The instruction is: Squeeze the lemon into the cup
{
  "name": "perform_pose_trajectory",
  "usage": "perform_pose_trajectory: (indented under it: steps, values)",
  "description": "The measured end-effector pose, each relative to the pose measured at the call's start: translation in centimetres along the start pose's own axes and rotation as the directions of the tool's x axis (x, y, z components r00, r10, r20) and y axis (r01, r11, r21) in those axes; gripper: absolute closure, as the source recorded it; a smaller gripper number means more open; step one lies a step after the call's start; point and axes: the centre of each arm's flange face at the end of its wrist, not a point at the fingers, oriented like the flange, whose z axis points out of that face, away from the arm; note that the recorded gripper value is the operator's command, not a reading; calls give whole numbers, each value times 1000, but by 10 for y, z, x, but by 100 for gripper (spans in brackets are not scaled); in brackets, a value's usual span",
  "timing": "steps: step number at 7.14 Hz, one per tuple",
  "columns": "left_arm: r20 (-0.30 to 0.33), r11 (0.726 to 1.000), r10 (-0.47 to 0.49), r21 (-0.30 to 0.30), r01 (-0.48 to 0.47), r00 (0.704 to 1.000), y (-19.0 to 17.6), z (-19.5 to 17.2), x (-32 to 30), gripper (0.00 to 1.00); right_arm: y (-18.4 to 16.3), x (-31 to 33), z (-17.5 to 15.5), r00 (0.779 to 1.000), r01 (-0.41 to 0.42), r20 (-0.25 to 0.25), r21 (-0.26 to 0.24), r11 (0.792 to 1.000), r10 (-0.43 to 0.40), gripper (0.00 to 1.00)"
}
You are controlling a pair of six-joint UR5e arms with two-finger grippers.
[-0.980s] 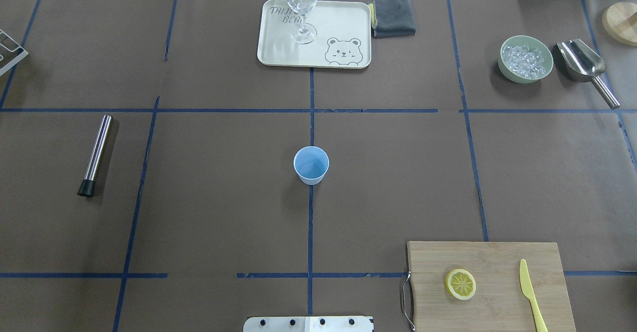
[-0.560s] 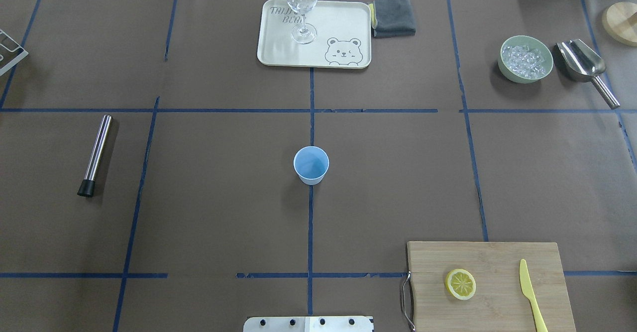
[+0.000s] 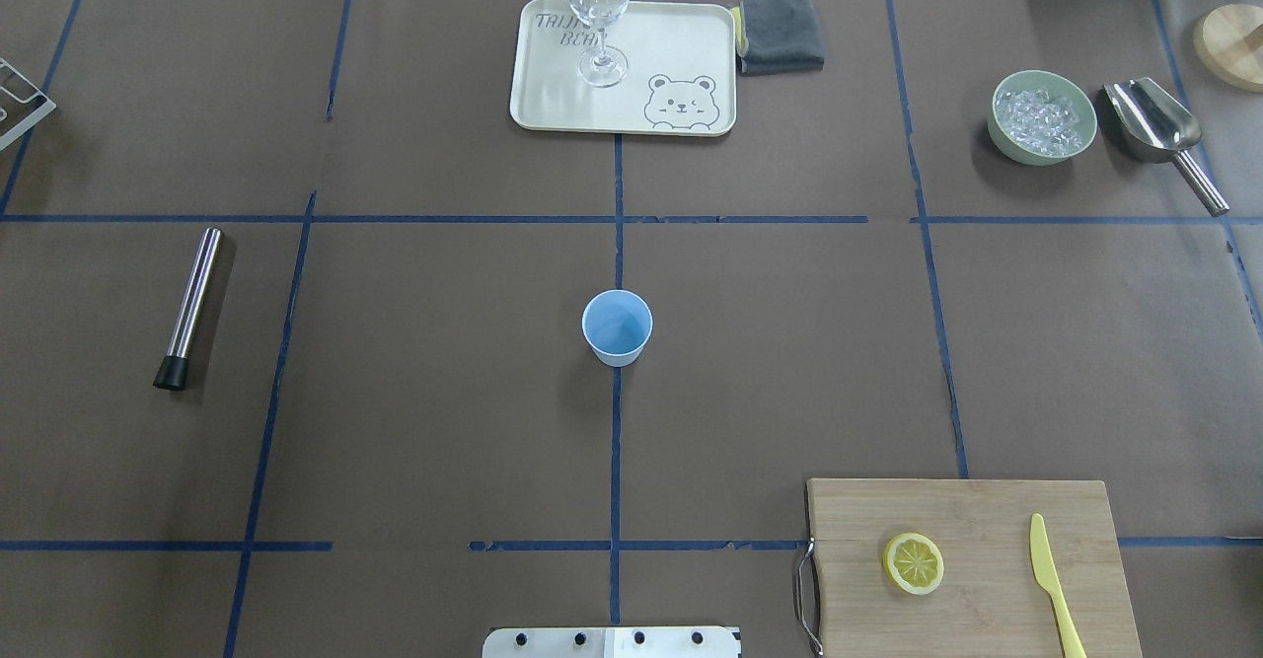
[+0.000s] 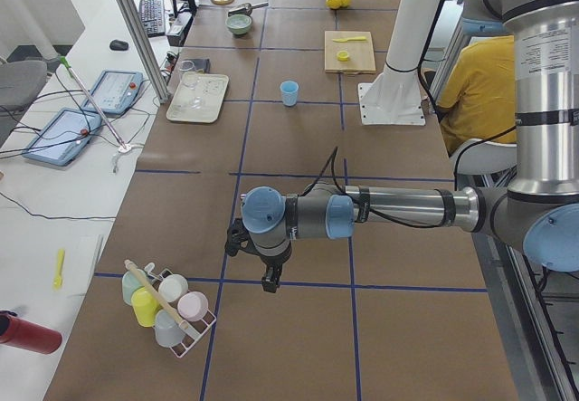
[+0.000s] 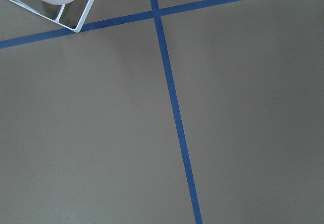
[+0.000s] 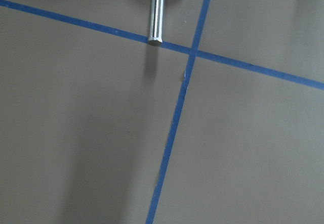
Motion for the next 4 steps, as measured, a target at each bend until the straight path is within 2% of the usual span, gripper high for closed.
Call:
perform_pose_trajectory:
  steps: [2,4]
  values:
    - [1,1000,10,9,-10,1000,-2,-4,5,0,-25,-59,5,998,57,31,33,998,-58,0]
    - [2,1000,16,15,-16,1000,-3,-7,7,0,-38,-143,9,996,56,71,20,998,-58,0]
